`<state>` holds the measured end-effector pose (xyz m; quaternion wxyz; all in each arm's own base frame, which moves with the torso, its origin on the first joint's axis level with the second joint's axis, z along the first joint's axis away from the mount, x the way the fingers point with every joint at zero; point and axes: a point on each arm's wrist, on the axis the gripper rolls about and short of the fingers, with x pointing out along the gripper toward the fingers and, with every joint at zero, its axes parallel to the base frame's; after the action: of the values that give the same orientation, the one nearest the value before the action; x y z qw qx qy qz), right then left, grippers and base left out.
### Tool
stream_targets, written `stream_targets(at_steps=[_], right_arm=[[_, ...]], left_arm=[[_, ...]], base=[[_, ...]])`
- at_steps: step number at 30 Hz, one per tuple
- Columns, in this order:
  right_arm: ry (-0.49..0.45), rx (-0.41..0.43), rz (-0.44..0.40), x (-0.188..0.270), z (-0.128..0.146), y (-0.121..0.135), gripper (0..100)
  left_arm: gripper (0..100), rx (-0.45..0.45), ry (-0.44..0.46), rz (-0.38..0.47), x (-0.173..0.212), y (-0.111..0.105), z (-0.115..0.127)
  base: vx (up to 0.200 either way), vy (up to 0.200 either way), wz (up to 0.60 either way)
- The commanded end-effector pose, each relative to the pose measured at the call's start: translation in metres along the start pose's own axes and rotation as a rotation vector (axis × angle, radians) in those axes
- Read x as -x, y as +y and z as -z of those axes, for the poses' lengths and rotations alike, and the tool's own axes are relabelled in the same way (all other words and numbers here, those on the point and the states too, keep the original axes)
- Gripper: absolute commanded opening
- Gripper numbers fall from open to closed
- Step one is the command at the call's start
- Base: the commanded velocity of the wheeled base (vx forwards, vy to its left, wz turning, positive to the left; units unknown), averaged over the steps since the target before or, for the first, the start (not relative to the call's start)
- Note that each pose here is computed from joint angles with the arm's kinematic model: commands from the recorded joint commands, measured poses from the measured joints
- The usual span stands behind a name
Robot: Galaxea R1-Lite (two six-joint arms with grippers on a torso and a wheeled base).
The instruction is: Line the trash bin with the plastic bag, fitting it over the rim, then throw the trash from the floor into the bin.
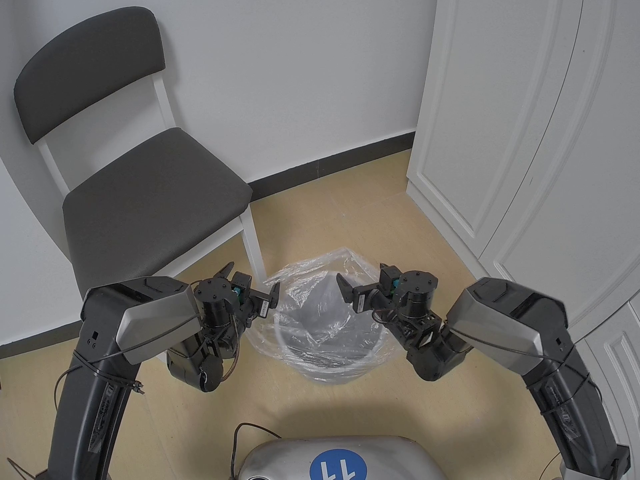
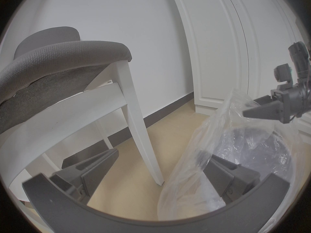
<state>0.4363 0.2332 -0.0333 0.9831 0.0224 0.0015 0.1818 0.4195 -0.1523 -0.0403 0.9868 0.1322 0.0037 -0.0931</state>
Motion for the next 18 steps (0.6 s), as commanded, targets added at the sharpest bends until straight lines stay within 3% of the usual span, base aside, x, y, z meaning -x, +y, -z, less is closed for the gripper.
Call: stream_targets(at_steps=[1, 5, 18], right_arm=[[0.089, 0.053, -0.062, 0.042, -0.047, -0.017, 100], [0.14, 0.1, -0.103, 0.058, -0.051, -0.026, 100], [0.302, 0.115, -0.067, 0.054, -0.034, -0.043, 100]], left_arm=[[100, -0.004, 0.03, 0.021, 0.012, -0.004, -0.003], [100, -0.005, 0.03, 0.017, 0.012, -0.003, -0.004], [100, -0.008, 0.037, -0.039, 0.007, 0.001, -0.005]], base=[[0.0, 0.0, 0.0], [0.0, 0.0, 0.0], [0.0, 0.0, 0.0]])
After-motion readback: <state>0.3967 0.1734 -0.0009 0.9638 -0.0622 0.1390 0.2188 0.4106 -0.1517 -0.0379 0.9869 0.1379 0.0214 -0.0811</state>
